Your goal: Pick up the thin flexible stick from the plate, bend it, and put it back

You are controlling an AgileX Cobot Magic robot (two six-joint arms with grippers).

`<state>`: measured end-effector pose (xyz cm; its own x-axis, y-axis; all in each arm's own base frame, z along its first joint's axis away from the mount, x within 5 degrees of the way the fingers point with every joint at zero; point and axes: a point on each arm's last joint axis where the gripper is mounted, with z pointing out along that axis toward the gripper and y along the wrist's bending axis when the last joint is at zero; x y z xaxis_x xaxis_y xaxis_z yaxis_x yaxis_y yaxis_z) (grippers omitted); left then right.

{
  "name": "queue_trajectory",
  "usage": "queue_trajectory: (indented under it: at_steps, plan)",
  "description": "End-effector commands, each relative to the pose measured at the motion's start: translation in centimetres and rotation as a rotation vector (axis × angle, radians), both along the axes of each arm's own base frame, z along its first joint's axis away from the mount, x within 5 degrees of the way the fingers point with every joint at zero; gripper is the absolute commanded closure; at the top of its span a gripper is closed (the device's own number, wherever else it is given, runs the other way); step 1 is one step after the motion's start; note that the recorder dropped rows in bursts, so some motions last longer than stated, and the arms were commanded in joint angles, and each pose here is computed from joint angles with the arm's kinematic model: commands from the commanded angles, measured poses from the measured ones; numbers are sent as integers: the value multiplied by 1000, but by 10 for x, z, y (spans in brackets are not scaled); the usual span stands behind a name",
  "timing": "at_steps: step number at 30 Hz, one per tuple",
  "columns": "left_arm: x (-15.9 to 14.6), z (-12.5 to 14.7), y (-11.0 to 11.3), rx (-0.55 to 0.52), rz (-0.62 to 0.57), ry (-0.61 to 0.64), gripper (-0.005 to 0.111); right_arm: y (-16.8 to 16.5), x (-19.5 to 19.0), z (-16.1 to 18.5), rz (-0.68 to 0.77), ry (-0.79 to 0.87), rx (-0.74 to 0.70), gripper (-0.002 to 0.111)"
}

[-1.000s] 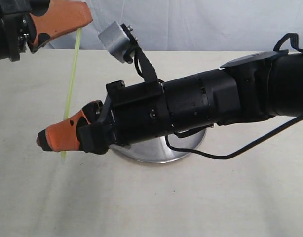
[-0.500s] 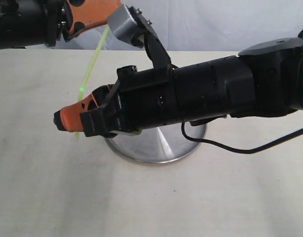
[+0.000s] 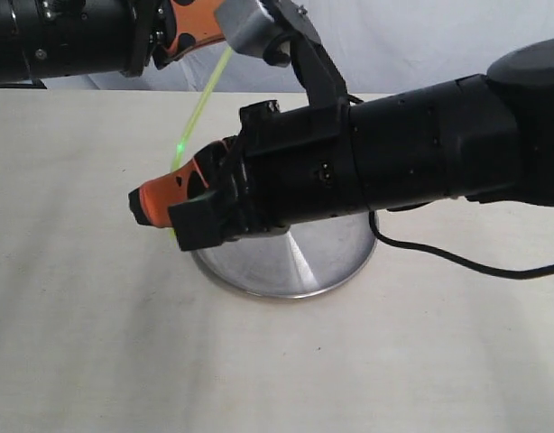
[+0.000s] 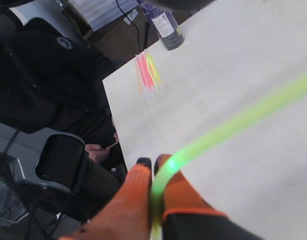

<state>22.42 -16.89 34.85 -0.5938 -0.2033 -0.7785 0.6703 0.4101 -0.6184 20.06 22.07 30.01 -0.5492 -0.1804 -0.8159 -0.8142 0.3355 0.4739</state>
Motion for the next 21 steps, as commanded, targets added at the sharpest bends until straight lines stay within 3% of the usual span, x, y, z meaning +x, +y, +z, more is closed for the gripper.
queue_trajectory:
  at_steps: [1,21]
  plan:
    - [3,-3,-2,14,6,1,107,-2,-8,8,62,-40,0,109]
    - [6,-8,-4,16,0,28,107,-9,-13,22,27,-105,11,109]
